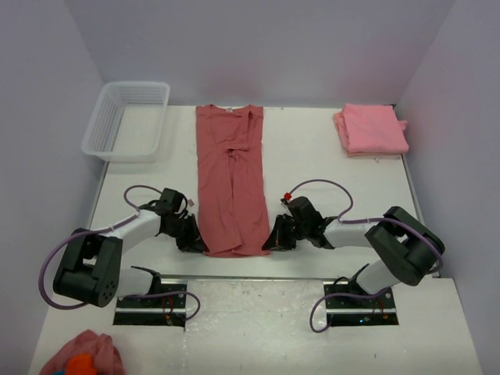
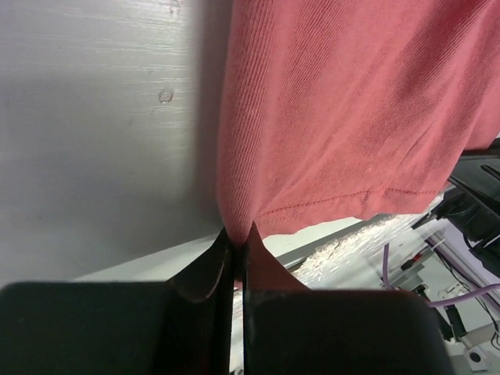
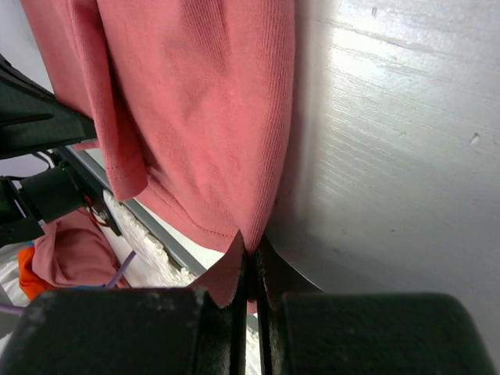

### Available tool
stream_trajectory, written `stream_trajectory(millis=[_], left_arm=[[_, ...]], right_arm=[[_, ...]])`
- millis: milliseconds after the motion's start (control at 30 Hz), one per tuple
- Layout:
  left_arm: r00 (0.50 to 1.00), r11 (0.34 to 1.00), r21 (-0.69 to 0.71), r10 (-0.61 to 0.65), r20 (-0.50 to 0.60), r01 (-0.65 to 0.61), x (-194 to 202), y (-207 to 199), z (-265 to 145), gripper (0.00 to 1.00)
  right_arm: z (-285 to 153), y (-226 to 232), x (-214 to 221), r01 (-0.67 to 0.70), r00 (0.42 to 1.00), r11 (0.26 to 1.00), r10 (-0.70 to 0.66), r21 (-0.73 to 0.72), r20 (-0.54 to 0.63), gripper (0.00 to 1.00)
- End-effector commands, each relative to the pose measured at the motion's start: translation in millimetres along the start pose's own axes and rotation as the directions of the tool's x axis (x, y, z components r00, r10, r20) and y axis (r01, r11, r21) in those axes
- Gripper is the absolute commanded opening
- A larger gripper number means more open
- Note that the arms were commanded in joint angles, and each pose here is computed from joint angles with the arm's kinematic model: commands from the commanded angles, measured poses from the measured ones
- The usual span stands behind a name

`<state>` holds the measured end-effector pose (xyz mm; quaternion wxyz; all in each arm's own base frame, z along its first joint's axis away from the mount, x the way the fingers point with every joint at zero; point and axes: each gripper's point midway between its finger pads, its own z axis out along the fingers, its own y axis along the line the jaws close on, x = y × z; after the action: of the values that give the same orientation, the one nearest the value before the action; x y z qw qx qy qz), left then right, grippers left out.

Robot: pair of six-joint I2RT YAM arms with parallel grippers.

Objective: Fold and stack the t-shirts
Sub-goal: Grab the bottom of the folded rectangular tshirt with both arms

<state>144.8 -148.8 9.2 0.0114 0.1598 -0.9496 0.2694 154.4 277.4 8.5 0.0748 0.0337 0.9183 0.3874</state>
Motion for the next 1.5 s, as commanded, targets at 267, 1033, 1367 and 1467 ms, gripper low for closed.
stream_trajectory(millis=[267, 1033, 1367, 1467], left_arm=[[0.999, 0.997, -0.080, 0.025, 0.043, -0.022, 3.3, 9.4, -19.5, 0.00], [0.976, 0.990, -0.074, 0.132, 0.172, -0.121, -14.2, -25.7, -70.1, 0.00], [0.926, 0.971, -0.174, 0.211, 0.313, -0.163, -82.3, -50.6, -85.3, 0.00], [0.905, 0.961, -0.201, 0.250, 0.345, -0.189, -118.3, -69.6, -86.8, 0.00]], right_arm=[[-25.1, -35.9, -4.3, 0.068, 0.995, 0.970, -0.081, 0.232, 0.050, 0.00], [-62.4, 13.8, 6.9, 0.213, 0.973, 0.951, -0.228, 0.226, 0.045, 0.00], [-65.5, 56.8, -74.8, 0.282, 0.936, 0.893, -0.336, 0.350, 0.103, 0.00], [-66.9, 63.1, -117.3, 0.272, 0.931, 0.882, -0.342, 0.385, 0.127, 0.00]])
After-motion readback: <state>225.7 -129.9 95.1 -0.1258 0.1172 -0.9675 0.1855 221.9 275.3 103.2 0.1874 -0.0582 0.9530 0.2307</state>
